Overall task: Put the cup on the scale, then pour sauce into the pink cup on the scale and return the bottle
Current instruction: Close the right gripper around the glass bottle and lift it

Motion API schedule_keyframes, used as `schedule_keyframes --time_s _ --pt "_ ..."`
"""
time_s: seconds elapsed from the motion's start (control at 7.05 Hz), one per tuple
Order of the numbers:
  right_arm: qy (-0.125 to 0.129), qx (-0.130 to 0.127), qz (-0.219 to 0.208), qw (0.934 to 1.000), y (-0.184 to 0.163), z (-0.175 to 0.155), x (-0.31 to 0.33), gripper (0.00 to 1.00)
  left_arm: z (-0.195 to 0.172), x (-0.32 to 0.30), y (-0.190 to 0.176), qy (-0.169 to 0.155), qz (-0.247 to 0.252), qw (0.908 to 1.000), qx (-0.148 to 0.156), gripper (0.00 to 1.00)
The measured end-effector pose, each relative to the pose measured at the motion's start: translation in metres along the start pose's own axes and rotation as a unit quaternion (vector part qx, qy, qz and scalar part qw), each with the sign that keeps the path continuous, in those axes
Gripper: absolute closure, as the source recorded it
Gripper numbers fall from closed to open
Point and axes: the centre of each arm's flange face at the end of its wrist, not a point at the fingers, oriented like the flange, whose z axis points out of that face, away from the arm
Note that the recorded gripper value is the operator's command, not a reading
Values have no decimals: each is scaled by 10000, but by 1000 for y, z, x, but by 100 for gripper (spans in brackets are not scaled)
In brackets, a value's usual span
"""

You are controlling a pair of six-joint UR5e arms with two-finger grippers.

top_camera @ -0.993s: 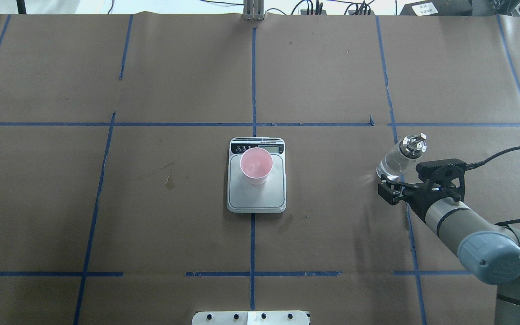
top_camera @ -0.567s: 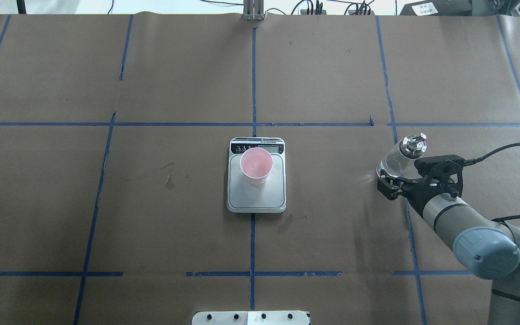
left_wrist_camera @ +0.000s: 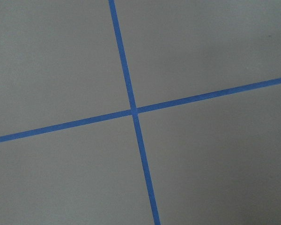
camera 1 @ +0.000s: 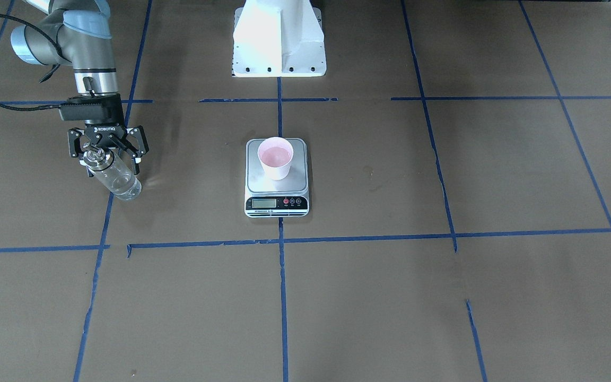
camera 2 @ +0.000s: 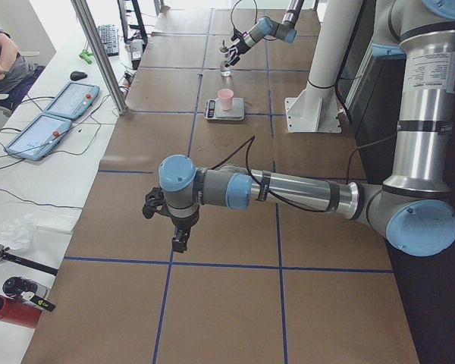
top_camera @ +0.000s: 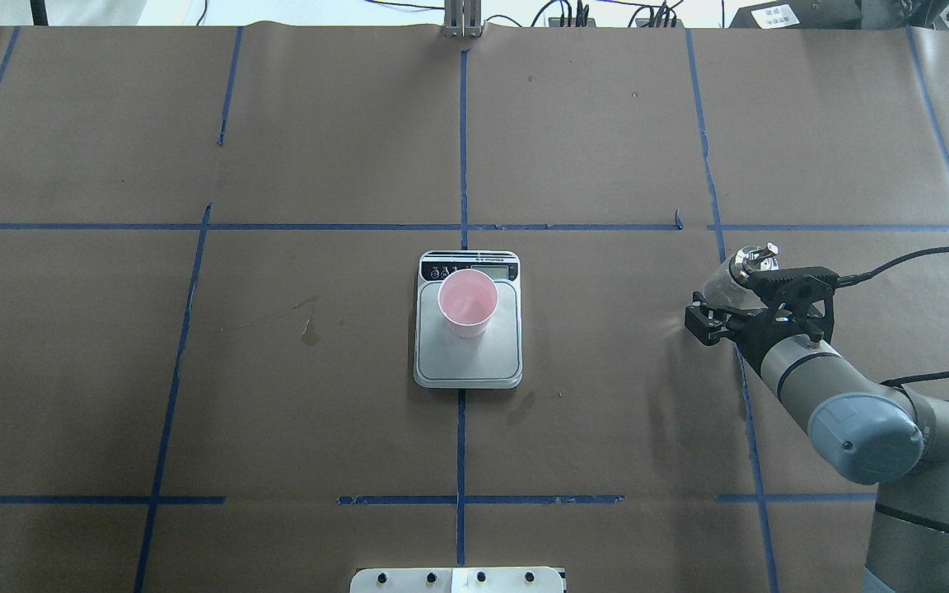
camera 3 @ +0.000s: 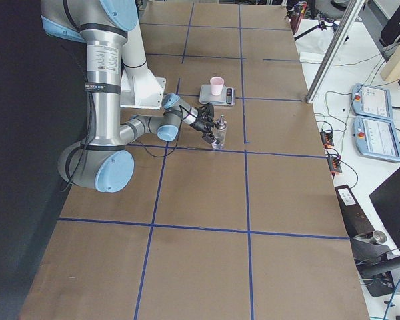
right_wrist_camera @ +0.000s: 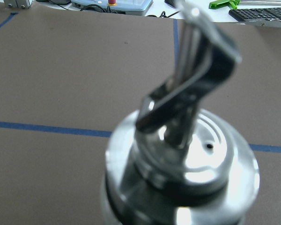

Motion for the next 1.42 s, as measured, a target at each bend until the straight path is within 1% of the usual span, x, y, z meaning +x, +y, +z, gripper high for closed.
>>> schedule_keyframes --time_s 0.14,0.28,0.43,0.57,0.71,0.99,1.28,1.42 --pt "20 7 2 10000 0 4 -1 0 0 0 0 0 -1 10000 0 0" --pt "31 16 8 10000 0 7 -2 21 0 0 0 -1 -1 10000 1 0" --pt "38 22 18 10000 -1 8 -2 76 0 0 -1 -3 -2 10000 1 0" --pt "38 30 47 10000 -2 9 -3 100 0 0 -1 -2 -2 10000 1 0" --pt "37 56 80 9999 -3 8 -3 100 -1 0 -1 -1 -2 10000 1 0" --pt "-17 222 158 9996 -9 5 -4 100 0 1 -1 1 3 10000 -1 0" --pt "-231 412 246 9986 -21 -4 -6 100 0 1 -2 1 9 10000 2 0" --pt "-268 498 9 9984 -30 -8 -6 100 0 1 -1 1 8 10000 1 0"
